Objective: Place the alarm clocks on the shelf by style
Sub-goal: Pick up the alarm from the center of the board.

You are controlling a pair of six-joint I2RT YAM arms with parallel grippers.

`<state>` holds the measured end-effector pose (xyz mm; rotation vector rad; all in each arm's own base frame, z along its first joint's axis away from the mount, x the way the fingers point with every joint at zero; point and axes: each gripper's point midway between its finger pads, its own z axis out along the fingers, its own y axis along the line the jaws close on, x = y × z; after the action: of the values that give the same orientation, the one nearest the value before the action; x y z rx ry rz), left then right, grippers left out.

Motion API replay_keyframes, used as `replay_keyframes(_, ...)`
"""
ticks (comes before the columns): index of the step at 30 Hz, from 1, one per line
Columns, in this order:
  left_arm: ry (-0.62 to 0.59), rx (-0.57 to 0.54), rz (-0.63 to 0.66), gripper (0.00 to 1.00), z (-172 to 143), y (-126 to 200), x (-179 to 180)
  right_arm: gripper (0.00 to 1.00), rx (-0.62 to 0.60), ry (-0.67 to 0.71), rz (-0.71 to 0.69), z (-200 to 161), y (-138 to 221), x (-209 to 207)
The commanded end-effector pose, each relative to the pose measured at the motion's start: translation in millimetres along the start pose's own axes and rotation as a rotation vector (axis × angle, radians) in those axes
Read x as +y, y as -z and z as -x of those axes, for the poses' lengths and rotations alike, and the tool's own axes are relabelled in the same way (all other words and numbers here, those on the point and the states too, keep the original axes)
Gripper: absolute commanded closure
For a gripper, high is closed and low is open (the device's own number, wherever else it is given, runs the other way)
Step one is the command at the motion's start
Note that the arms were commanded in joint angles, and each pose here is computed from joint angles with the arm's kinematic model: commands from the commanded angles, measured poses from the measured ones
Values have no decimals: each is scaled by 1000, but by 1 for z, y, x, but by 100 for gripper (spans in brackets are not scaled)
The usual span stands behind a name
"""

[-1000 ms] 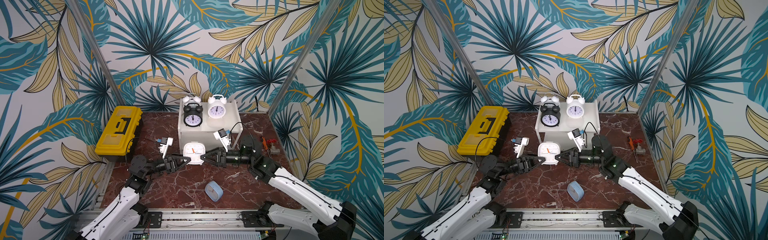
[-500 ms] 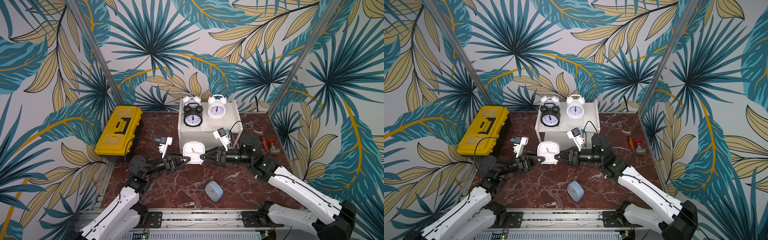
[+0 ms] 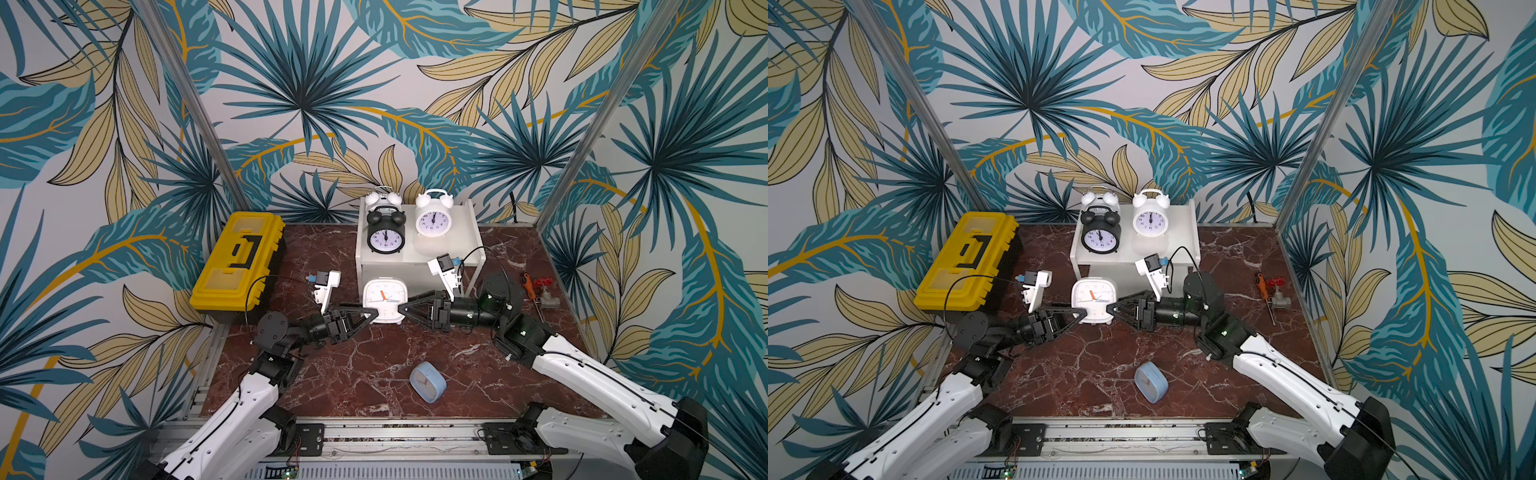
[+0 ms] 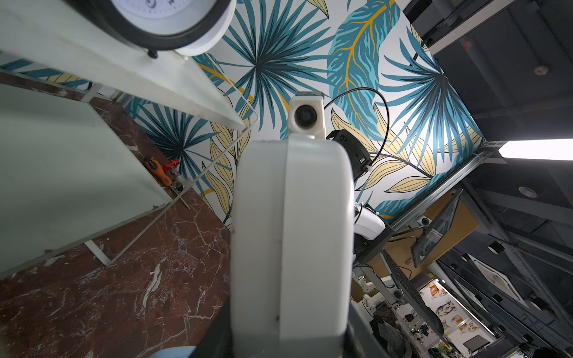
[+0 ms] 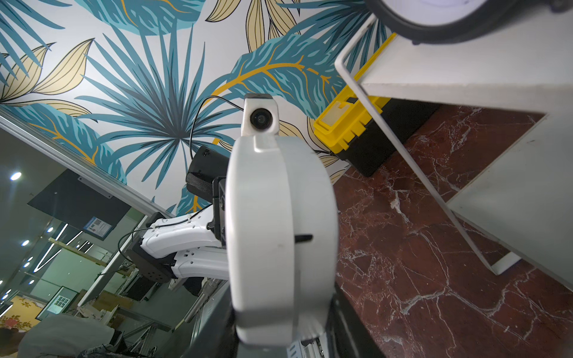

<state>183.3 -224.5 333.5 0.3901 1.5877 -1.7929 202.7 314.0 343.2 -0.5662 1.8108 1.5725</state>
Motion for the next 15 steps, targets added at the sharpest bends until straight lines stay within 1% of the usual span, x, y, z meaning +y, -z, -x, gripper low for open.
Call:
replay_keyframes(1,-53,8,-51,68,-3,-1,-14,71,41,-24,28,-15,-10,1)
replay_keyframes(2,-47,3,-37,53,-2,-1,-11,73,40,-18,30,-14,-10,3)
replay_keyframes(3,-42,-2,-23,45,-2,0,-8,74,38,-14,29,-13,-9,5)
replay_keyframes(4,-39,-7,-8,41,-1,0,-5,74,34,-1,26,-12,-8,7)
replay_keyframes(6,-40,-16,11,28,1,0,-2,75,30,20,11,-12,-5,9)
replay_keyframes(7,-41,-26,28,23,3,1,0,80,25,27,-1,-11,-4,9)
replay_keyframes(10,-53,-37,60,21,7,1,4,81,8,45,-15,-9,0,10)
replay_keyframes(11,-55,-39,68,19,8,0,4,81,2,50,-21,-8,2,10)
replay_keyframes(13,-50,-47,86,11,11,1,7,81,-16,60,-39,-6,5,9)
replay_keyframes(15,-52,-58,91,10,13,3,8,82,-43,68,-79,-4,8,3)
